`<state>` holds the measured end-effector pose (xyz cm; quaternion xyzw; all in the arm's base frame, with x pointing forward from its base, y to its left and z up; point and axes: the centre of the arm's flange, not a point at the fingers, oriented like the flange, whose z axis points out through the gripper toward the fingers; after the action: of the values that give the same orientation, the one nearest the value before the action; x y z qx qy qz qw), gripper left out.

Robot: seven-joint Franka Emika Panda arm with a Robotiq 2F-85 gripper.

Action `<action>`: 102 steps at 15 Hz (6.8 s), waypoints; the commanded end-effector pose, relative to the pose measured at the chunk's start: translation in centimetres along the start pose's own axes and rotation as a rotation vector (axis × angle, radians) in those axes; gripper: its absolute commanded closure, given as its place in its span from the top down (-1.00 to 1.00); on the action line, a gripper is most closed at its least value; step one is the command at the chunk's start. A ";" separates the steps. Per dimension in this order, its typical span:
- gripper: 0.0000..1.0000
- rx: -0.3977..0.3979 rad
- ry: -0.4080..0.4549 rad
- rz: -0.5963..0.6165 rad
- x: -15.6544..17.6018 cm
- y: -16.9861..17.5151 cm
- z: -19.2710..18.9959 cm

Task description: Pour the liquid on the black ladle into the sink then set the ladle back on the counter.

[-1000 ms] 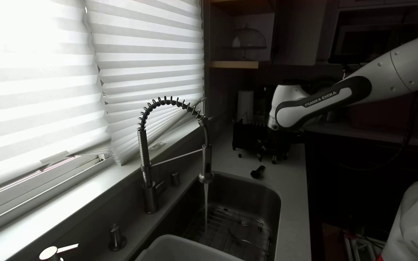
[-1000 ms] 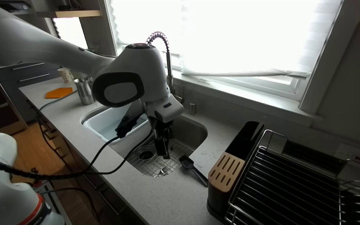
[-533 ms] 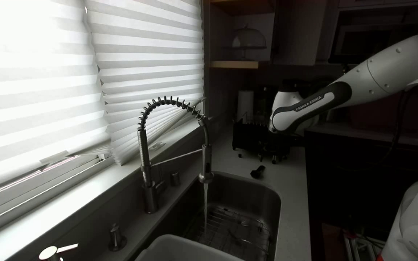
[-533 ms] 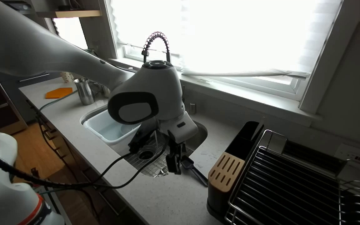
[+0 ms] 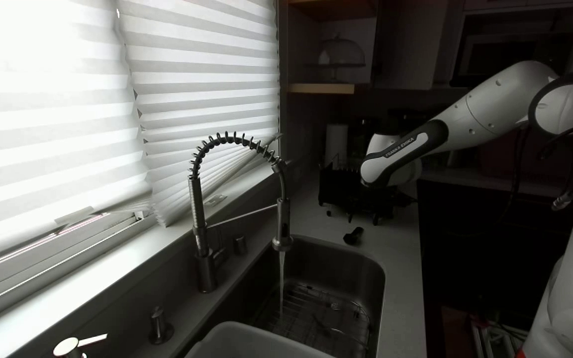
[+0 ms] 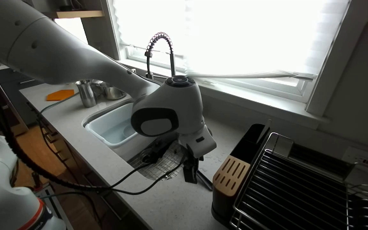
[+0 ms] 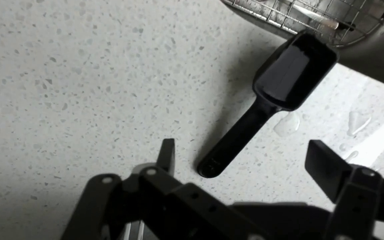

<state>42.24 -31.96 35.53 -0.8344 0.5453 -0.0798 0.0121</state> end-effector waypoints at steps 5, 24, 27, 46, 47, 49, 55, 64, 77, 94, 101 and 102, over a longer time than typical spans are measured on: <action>1.00 0.010 -0.045 0.080 2.6 -1.5 3.3; -0.61 0.025 -0.117 0.141 3.2 -2.8 5.0; -0.78 0.024 -0.114 0.141 3.2 -2.8 5.0; -0.88 0.064 0.163 -0.216 -5.5 -13.7 -5.3; -0.88 0.072 0.199 -0.243 -6.0 -14.2 -5.7; -0.88 0.088 0.278 -0.301 -7.1 -15.1 -6.7; -0.88 0.154 0.494 -0.451 -9.4 -15.7 -8.8; -0.88 0.252 0.748 -0.587 -11.5 -15.5 -11.5; -0.88 0.332 0.950 -0.628 -13.8 -14.9 -14.4; -0.88 0.342 0.783 -0.472 -12.4 -13.4 -11.4; -0.88 0.321 0.483 -0.265 -10.2 -11.0 -6.3; -0.88 0.314 0.444 -0.234 -10.1 -10.6 -5.3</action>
<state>47.12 -17.04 39.10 -0.8355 0.3779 -0.3983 -0.0219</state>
